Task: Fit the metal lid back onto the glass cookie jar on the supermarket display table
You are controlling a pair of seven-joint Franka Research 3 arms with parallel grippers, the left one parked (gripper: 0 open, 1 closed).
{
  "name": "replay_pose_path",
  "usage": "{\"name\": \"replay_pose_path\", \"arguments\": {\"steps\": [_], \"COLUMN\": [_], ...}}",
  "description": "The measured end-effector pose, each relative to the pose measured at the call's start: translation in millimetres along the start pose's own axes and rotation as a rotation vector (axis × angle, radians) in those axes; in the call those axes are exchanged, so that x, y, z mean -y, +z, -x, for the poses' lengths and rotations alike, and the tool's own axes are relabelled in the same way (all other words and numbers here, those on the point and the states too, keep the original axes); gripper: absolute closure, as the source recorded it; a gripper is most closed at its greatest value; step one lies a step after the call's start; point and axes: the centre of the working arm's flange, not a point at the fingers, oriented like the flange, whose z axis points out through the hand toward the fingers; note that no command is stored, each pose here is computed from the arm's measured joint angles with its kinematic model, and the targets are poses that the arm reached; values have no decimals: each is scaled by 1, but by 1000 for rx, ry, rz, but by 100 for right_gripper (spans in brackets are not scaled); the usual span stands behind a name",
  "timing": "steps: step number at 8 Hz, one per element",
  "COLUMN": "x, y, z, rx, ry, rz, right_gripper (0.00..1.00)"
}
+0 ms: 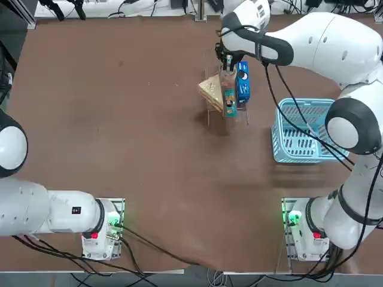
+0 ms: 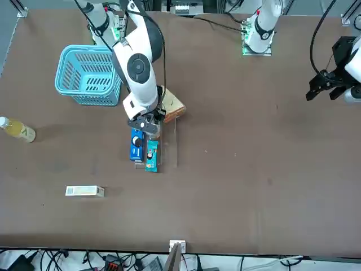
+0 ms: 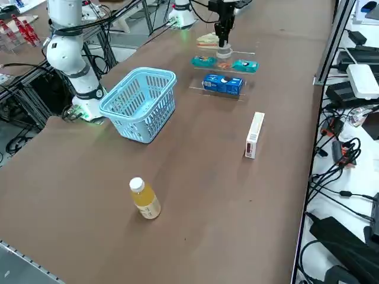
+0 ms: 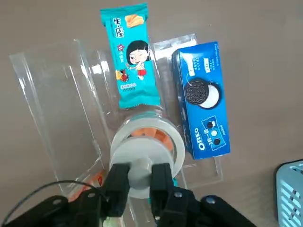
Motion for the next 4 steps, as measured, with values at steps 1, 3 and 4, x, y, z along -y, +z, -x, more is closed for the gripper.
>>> {"name": "replay_pose_path", "arguments": {"steps": [1, 3, 4], "x": [0, 2, 3], "y": [0, 1, 4], "z": [0, -1, -2], "rx": [-7, -30, -41], "ry": [-2, -14, -21], "rz": [0, 6, 14], "right_gripper": [73, 73, 73]}}
